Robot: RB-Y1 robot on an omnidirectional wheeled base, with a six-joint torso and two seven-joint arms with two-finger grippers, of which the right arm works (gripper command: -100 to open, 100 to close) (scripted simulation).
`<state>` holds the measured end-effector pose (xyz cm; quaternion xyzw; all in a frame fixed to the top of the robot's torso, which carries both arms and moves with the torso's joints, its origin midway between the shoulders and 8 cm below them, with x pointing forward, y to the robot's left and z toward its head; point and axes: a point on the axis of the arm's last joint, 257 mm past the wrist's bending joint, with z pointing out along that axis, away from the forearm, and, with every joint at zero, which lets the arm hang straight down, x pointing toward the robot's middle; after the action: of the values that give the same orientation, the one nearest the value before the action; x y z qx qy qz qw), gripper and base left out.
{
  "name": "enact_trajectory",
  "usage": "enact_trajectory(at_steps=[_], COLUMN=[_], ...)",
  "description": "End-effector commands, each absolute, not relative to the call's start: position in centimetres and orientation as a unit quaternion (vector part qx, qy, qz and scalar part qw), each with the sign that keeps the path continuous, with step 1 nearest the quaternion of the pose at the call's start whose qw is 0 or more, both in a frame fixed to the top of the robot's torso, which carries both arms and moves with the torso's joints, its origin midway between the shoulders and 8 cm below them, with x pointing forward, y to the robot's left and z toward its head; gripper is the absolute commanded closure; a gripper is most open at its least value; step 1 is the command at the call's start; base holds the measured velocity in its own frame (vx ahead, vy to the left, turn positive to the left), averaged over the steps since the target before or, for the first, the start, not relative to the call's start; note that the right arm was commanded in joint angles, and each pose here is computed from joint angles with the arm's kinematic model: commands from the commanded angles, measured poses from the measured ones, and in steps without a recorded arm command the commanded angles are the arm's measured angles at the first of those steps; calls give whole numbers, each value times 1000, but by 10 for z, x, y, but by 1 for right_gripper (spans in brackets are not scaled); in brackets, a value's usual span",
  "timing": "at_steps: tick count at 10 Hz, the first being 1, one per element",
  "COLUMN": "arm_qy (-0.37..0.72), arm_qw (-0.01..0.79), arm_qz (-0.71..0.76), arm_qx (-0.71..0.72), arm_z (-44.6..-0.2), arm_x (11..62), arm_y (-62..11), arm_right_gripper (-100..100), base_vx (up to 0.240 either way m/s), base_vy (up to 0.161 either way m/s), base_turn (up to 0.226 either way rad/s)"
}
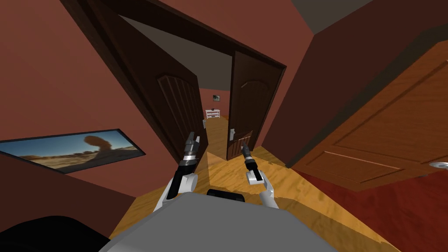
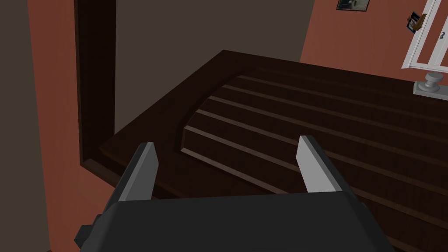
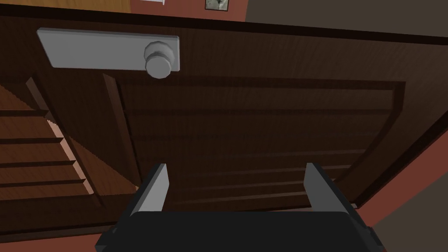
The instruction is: Push the door open
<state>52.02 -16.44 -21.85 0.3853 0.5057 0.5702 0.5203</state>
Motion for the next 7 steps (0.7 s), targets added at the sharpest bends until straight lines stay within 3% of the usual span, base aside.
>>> enact_trajectory(at_steps=[1, 7], arm_qy=[512, 531], arm_qw=[513, 487], arm_qz=[569, 568], arm_qx=[389, 398], arm_z=[-227, -250], arm_x=[524, 536], arm_y=[-158, -135], arm_right_gripper=[-100, -100], base_vx=[70, 70], base_vy=[-92, -87], base_turn=[63, 84])
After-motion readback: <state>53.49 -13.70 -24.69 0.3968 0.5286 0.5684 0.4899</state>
